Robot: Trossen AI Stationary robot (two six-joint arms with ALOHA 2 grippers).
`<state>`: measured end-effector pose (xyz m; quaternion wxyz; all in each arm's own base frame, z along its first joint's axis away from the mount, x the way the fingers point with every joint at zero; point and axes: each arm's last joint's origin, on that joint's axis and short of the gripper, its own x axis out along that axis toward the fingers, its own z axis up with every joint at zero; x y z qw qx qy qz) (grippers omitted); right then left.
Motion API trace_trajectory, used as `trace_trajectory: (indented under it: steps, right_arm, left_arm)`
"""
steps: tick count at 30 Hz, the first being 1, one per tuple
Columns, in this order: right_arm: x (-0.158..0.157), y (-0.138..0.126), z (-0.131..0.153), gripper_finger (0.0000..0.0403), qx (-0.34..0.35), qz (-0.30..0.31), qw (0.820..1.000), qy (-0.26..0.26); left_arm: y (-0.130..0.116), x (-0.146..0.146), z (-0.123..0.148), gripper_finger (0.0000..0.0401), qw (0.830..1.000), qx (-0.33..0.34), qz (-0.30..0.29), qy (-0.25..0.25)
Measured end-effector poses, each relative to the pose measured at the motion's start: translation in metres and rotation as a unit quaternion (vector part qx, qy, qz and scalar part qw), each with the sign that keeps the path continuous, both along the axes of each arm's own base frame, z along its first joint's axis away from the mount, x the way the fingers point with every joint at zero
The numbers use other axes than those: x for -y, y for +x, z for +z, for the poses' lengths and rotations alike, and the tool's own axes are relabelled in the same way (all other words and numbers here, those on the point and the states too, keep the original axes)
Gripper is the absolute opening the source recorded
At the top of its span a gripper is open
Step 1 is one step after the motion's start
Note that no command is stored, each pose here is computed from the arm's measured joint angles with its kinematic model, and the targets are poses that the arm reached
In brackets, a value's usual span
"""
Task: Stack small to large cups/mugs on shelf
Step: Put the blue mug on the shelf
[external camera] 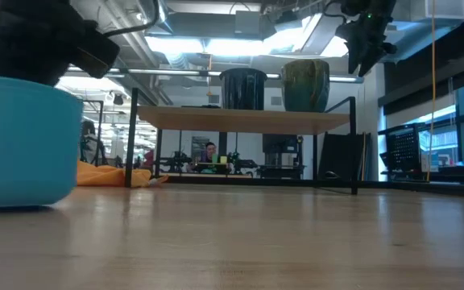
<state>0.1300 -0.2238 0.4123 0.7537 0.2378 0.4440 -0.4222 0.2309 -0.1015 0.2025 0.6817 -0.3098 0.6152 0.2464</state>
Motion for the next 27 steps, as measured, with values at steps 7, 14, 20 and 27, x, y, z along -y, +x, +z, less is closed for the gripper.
trace_trajectory:
  steps: [7,14,20,27]
  right_arm:
    - [0.0,0.0,0.0,0.0202,-0.001,-0.001,1.0,-0.001]
    - [0.0,0.0,0.0,0.0202,0.0,-0.003,1.0,0.0]
    - [0.0,0.0,0.0,0.0202,0.001,-0.004,1.0,0.0]
    - [0.0,0.001,0.0,0.0202,0.008,-0.014,1.0,0.001]
  left_arm:
    - [0.006,-0.018,0.001,0.0005,0.999,0.003,0.04,-0.001]
    - [0.008,-0.037,0.044,0.0003,0.995,0.045,0.089,-0.006]
    - [-0.003,-0.069,0.116,0.0002,0.983,0.059,0.165,0.052]
    - [-0.011,-0.119,0.176,0.0005,0.96,0.107,0.233,0.11]
